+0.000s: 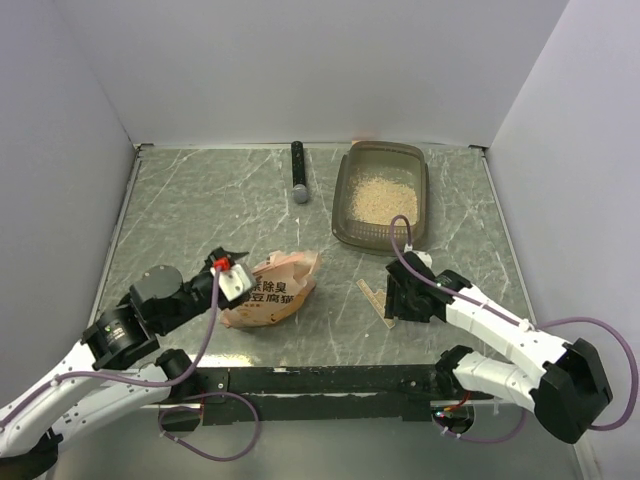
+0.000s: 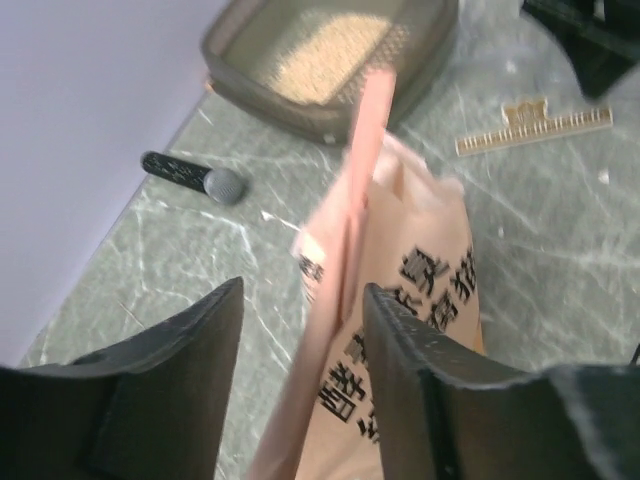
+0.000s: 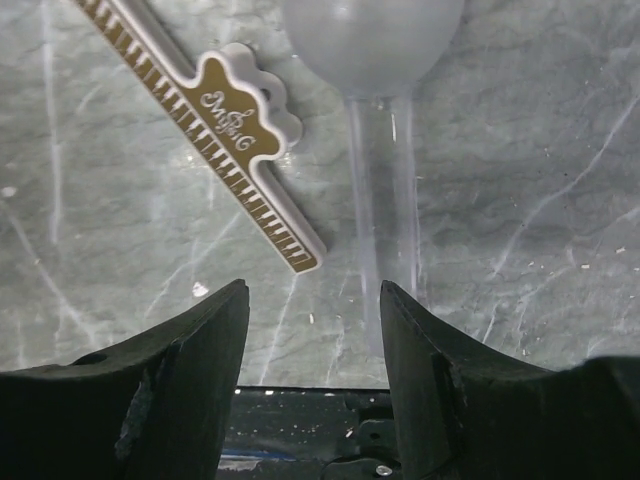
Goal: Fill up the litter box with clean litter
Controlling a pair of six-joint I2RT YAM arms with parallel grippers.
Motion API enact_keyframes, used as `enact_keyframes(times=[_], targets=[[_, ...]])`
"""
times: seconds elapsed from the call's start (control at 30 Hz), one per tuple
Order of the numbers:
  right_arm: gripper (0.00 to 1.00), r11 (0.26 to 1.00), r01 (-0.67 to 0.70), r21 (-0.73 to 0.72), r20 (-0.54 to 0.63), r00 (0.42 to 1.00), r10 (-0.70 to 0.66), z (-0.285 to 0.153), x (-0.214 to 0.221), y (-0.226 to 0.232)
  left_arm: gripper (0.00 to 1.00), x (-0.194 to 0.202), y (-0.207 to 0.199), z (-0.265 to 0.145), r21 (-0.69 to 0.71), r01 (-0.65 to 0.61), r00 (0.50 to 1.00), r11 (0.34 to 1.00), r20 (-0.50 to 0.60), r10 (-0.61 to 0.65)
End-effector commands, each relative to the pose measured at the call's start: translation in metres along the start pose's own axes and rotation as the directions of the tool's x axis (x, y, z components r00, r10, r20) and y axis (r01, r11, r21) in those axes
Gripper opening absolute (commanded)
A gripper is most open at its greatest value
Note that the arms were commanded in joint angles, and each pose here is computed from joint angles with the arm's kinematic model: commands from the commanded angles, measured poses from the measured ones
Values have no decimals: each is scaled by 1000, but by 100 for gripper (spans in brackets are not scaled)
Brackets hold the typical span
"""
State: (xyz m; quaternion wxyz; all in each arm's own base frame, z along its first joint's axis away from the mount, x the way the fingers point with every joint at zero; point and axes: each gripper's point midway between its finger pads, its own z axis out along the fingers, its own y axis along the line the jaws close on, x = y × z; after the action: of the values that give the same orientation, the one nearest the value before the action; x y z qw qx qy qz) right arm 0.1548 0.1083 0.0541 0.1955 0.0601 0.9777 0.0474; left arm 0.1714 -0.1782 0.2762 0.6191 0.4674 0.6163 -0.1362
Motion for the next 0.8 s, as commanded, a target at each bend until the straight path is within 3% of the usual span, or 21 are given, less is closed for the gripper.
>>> enact_keyframes(times=[0.0, 0.13, 0.3, 0.57, 0.63, 0.73, 0.77], targets=[[63, 998, -39, 54, 2, 999, 39, 8, -1, -6, 59, -33, 17, -8, -47, 70, 996, 996, 54, -67], [62, 996, -34, 82, -13, 999, 35, 16, 0, -9, 63, -54, 22, -16, -45, 87, 991, 995, 109, -82], [55, 993, -37, 113, -17, 999, 39, 24, 0, -13, 61, -75, 26, -26, -29, 139, 979, 990, 154, -133], [46, 993, -31, 114, -63, 997, 38, 32, 4, -11, 59, -86, 32, -30, -41, 220, 967, 975, 143, -212], [37, 993, -29, 117, -66, 997, 37, 34, 5, -11, 59, -90, 35, -32, -49, 232, 963, 971, 155, -222], [12, 992, -29, 121, -75, 996, 38, 35, 7, -12, 58, -98, 38, -33, -49, 266, 951, 963, 177, -254], [0, 992, -29, 123, -72, 997, 38, 34, 5, -12, 57, -98, 38, -32, -50, 289, 945, 956, 176, -276]])
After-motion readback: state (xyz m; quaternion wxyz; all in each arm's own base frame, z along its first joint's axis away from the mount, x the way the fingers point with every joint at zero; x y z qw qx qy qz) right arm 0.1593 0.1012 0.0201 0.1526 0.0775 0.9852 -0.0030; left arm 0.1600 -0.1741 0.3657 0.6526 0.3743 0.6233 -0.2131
